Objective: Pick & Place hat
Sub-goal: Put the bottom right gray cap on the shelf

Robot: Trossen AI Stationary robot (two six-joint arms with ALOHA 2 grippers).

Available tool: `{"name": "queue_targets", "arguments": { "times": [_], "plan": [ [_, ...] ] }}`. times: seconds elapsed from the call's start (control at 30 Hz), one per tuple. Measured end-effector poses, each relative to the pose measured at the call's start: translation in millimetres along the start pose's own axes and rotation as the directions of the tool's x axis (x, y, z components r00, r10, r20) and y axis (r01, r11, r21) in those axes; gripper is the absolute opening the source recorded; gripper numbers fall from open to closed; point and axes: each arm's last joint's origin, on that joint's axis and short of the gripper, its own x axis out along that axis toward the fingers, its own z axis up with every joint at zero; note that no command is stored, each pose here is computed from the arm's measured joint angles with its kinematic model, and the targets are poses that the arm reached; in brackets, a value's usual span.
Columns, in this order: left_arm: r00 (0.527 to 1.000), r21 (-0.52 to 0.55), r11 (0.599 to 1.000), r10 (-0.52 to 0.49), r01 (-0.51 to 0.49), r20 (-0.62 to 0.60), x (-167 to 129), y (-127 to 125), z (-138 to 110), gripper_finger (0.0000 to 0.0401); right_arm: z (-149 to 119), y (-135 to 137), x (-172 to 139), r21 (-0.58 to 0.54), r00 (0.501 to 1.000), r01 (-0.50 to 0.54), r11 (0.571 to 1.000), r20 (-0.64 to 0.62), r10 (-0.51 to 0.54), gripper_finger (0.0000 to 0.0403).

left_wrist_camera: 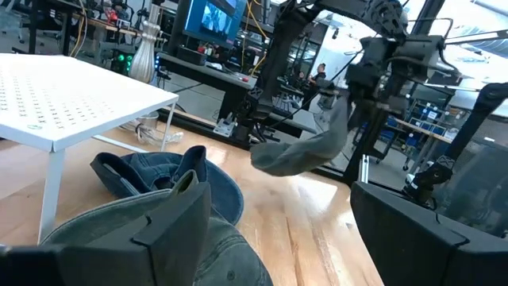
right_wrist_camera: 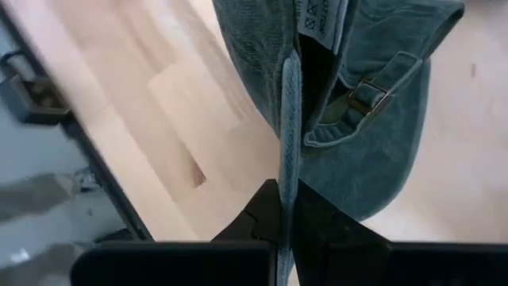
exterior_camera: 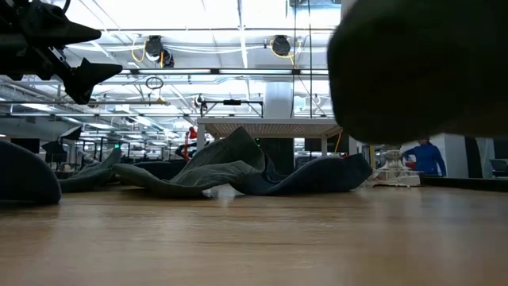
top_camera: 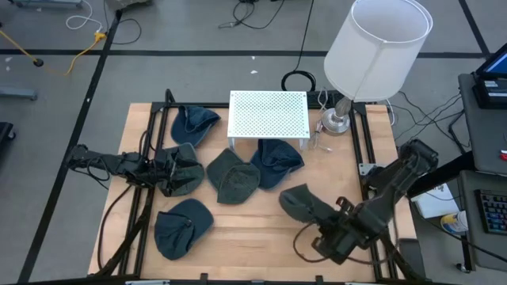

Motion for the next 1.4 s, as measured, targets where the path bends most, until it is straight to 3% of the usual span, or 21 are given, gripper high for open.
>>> {"name": "queue_targets", "arguments": {
  "times": [0.23, 0.43, 0.9, 1.23, 1.4],
  "plan": [
    [1.000, 0.000, 1.000, 0.000, 0.000, 0.000, 0, 0, 0, 0.0306, -8, -12, -28, -0.223, 0.993, -0.061, 0.973, 0.088, 0.082, 0.0005],
    [1.000, 0.000, 1.000, 0.000, 0.000, 0.000, 0, 0, 0, 0.0305, -14, -11, -45, -0.380, 0.961, -0.121, 0.917, 0.186, 0.204, 0.0006],
    [1.000, 0.000, 1.000, 0.000, 0.000, 0.000, 0, 0, 0, 0.0305, -16, 10, -64, -0.530, 0.813, -0.100, 0.842, 0.444, 0.377, 0.0008],
    [1.000, 0.000, 1.000, 0.000, 0.000, 0.000, 0, 0, 0, 0.0306, -1, 28, -77, -0.649, 0.684, -0.077, 0.757, 0.518, 0.514, 0.0008],
    [1.000, 0.000, 1.000, 0.000, 0.000, 0.000, 0, 0, 0, 0.0306, 7, 33, -81, -0.661, 0.632, -0.070, 0.747, 0.550, 0.546, 0.0008]
  ]
}}
